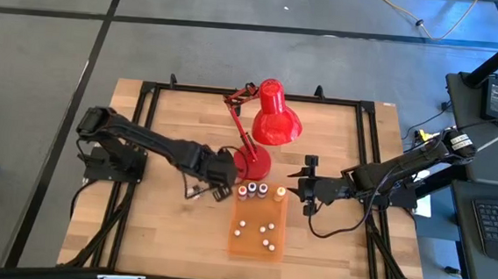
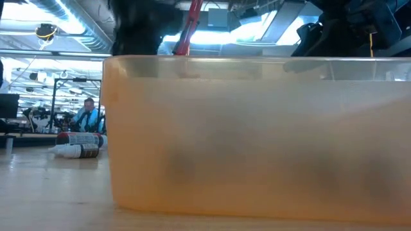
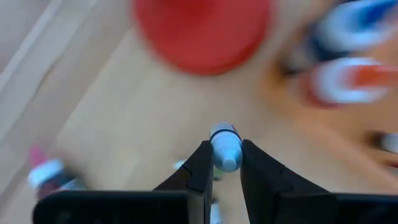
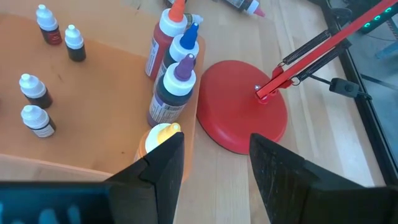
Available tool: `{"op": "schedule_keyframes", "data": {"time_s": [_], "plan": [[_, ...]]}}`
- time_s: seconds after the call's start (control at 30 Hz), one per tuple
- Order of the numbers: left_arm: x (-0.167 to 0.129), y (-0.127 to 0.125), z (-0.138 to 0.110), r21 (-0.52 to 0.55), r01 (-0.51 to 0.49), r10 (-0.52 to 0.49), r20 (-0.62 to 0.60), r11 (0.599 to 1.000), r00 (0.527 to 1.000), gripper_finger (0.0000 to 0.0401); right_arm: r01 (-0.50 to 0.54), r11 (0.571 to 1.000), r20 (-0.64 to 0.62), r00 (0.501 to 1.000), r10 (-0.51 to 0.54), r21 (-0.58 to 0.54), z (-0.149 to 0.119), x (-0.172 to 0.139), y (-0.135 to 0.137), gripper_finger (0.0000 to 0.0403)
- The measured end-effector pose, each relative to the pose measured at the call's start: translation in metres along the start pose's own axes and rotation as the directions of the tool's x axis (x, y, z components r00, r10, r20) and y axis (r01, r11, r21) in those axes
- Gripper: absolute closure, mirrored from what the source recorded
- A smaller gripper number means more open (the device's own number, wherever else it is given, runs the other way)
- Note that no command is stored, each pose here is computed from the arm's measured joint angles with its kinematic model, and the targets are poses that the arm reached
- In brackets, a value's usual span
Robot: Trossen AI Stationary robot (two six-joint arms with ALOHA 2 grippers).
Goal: Pick & Place food coloring
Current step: Put the top small black food coloring bottle into the orange bin
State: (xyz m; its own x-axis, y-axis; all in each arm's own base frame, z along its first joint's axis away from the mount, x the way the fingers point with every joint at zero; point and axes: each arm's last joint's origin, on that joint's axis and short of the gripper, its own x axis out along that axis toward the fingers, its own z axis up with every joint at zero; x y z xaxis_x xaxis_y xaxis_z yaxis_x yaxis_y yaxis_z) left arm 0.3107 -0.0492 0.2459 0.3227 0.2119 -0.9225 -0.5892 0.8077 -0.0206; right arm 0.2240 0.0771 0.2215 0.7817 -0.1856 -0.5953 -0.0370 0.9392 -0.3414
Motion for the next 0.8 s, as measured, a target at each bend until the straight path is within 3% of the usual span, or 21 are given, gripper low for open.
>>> {"op": "schedule_keyframes", "data": {"time_s": [0.13,0.33,0.6,0.8], "plan": [[-0.027,-0.025,-0.001,0.147,0.07,-0.082,0.083,0.987,0.993,0.0349,0.0,1.0,-0.008,1.0,0.0,-0.004,-0.001,0.0,0.0,0.0219],[-0.058,-0.064,-0.009,0.284,0.161,-0.22,0.191,0.945,0.957,0.0349,0.0,1.0,-0.019,1.0,0.0,-0.01,-0.002,0.0,0.0,0.0219],[-0.024,-0.115,-0.018,0.378,0.157,-0.209,0.102,0.913,0.972,0.0348,-0.001,1.0,-0.023,1.0,0.0,-0.012,-0.002,0.0,0.0,0.0219],[0.004,-0.138,-0.012,0.406,0.149,-0.187,0.055,0.902,0.981,0.0348,-0.001,1.0,-0.023,1.0,0.001,-0.007,-0.002,0.0,0.0,0.0219]]}}
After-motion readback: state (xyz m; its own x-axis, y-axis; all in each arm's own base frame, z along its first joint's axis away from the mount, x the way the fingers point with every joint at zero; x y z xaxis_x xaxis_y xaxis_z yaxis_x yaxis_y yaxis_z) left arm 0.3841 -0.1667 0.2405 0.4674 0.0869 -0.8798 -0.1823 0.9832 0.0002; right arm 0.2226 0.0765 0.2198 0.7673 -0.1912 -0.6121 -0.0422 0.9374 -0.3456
